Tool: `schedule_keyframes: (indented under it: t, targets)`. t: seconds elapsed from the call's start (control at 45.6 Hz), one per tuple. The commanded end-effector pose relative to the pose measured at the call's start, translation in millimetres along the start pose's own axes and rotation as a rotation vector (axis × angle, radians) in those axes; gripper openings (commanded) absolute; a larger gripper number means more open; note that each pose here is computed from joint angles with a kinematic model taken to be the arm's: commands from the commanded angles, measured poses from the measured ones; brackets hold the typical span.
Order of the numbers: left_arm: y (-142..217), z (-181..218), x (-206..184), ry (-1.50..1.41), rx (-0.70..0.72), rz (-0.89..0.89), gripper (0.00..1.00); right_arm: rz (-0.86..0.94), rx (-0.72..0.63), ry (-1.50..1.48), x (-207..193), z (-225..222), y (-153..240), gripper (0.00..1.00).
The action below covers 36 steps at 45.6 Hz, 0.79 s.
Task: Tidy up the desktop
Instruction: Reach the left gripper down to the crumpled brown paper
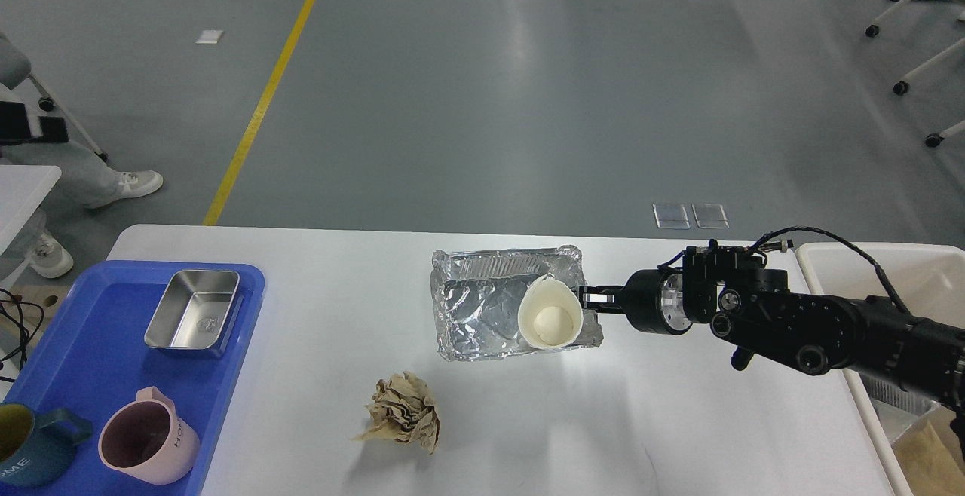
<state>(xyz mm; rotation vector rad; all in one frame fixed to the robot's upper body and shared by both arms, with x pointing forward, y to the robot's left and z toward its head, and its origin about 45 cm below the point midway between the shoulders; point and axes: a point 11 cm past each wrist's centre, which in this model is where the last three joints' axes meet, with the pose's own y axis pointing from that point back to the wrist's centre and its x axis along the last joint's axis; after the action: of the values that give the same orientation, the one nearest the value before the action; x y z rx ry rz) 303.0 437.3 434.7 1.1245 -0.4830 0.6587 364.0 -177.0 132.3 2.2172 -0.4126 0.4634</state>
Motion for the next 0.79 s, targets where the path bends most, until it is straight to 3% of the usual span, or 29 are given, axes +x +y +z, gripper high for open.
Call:
schedule_keyframes:
  t: [0.0, 0.439, 0.768]
  targets:
    - [28, -17, -4, 0.057, 0.009, 0.031, 0.87, -0.007, 0.008, 0.002, -2, -4, -5, 0.00]
    - [48, -24, -17, 0.094, 0.006, 0.044, 0.87, -0.014, 0.012, 0.006, -5, -9, -9, 0.00]
    - [30, -15, -8, 0.049, 0.014, 0.039, 0.87, -0.012, 0.011, 0.007, -4, -9, -9, 0.00]
